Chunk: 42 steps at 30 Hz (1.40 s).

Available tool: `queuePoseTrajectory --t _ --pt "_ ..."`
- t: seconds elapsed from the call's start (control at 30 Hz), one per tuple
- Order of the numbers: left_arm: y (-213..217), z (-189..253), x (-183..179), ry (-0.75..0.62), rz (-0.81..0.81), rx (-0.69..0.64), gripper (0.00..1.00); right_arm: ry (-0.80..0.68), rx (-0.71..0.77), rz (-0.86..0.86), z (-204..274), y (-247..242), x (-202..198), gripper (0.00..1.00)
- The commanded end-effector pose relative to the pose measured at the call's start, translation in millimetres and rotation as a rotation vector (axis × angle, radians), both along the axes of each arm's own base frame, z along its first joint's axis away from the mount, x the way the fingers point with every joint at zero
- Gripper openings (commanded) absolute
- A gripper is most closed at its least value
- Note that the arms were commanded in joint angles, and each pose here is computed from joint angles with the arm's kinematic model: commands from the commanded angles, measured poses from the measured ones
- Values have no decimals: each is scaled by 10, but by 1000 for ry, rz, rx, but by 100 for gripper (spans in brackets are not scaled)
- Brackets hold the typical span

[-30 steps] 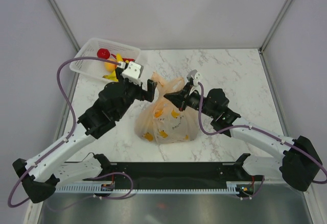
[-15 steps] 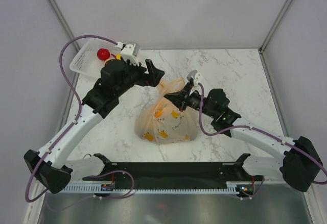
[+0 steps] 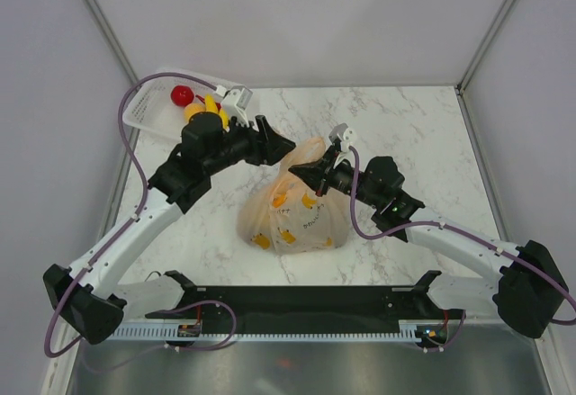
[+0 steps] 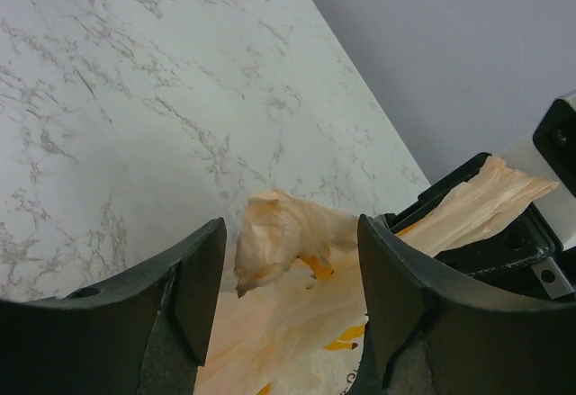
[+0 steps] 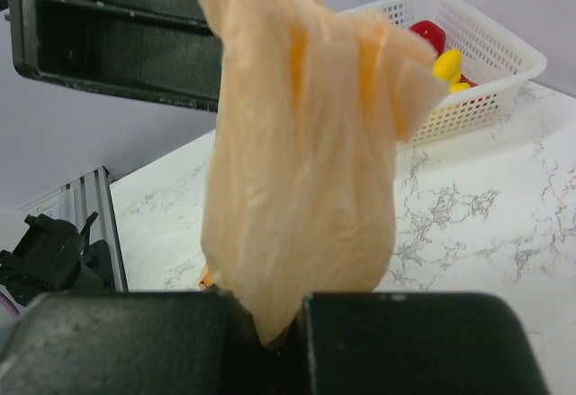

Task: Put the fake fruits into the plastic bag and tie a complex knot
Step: Tie the plastic bag at the center of the board.

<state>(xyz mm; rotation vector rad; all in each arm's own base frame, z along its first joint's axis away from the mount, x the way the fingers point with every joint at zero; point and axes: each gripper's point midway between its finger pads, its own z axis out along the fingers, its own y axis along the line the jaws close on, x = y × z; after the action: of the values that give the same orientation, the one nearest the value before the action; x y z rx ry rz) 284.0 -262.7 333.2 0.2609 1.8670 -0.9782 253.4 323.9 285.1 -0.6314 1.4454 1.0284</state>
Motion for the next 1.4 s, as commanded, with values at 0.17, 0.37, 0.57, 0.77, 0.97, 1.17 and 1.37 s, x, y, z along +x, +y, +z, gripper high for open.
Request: queuePoseTrajectory --t 0.17,0.37,0.57,0.77,0.97,1.17,1.37 --pt "-59 34 -238 8 -59 -77 34 -50 46 3 195 -32 -29 0" --pt "37 -3 -289 -62 -27 -72 2 -34 51 -13 167 -57 -22 3" --pt "143 33 -355 -133 8 -59 2 -6 49 -56 82 -132 -2 9" --pt "162 62 -492 -224 -22 -75 2 19 34 -85 -5 -175 21 14" --pt "77 103 -631 -291 -95 -96 2 37 21 -74 -110 -164 4 19" --pt "-108 -23 -934 -401 -268 -60 2 57 29 -97 -111 -177 40 0" --pt "-199 -379 -1195 -460 -402 21 2 77 29 -104 -63 -152 79 0"
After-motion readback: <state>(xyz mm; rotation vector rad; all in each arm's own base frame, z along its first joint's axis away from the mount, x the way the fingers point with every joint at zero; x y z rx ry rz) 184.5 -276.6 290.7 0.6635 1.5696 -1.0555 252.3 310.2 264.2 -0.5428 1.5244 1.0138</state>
